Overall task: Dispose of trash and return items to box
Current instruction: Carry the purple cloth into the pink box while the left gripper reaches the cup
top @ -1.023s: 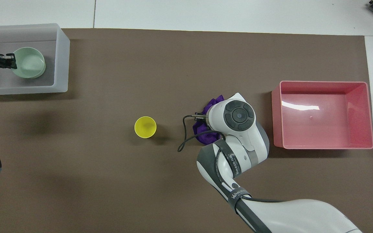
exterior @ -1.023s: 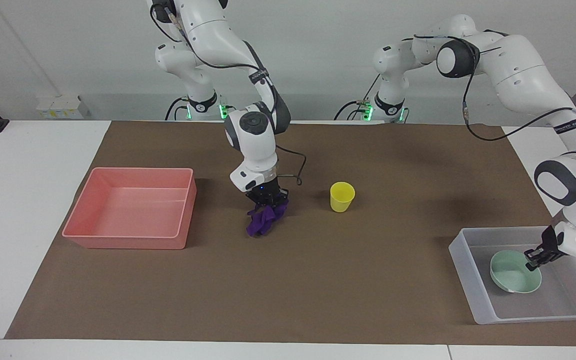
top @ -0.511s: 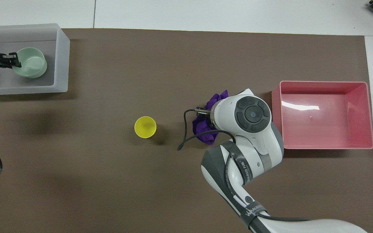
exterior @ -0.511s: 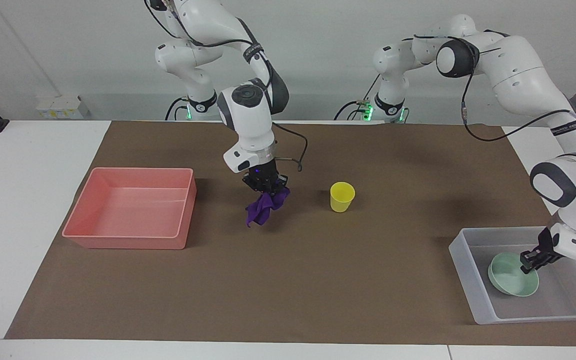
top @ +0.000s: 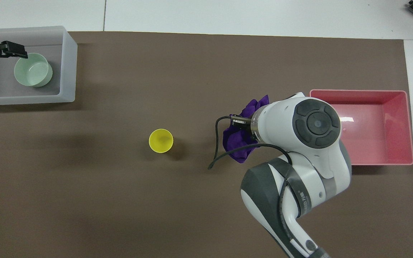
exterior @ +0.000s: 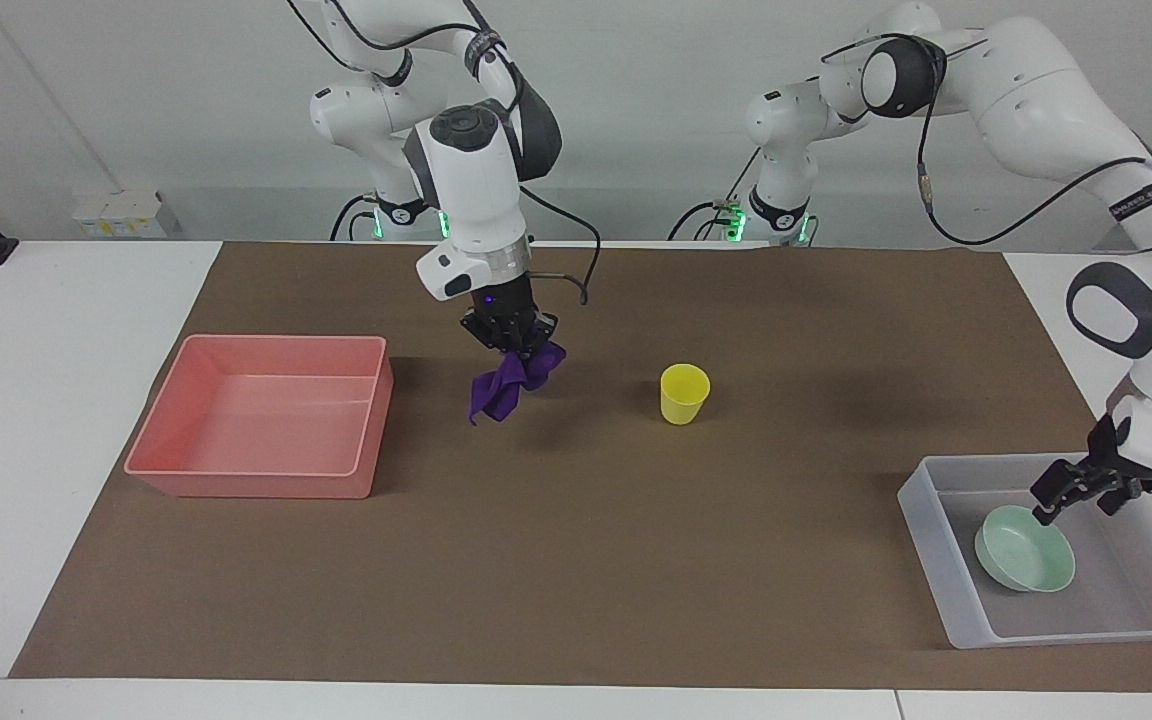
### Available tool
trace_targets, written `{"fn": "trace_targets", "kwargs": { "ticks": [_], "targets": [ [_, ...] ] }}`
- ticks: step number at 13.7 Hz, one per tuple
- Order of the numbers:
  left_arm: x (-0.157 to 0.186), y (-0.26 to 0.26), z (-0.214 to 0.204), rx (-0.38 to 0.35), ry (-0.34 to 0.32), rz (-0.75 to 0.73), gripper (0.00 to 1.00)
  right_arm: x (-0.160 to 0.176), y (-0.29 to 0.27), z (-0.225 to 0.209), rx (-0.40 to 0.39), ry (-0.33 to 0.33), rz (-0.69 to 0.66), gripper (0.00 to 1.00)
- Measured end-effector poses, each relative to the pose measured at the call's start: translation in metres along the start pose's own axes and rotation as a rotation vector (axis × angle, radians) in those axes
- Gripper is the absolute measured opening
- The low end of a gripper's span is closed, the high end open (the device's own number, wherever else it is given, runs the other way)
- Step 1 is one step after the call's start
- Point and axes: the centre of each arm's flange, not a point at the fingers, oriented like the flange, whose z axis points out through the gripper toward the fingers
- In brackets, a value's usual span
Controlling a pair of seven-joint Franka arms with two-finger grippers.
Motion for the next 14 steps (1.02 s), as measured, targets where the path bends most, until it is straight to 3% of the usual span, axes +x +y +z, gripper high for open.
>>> {"fn": "trace_targets", "kwargs": {
  "ticks": [5, 10, 14],
  "targets": [
    [-0.077, 0.108, -0.029, -0.016, -0.092, 0.094, 1.00, 0.029, 0.054, -0.057, -0.008, 0.014, -0.002, 0.08],
    [-0.132, 0.241, -0.012, -0.032, -0.164, 0.109, 1.00, 0.065, 0.101, -0.101, -0.027, 0.016, -0.071, 0.08],
    [-0.189, 0.315, 0.007, -0.053, -0.146, 0.155, 1.00, 0.077, 0.120, -0.130, -0.039, 0.005, -0.112, 0.08]
  ]
}}
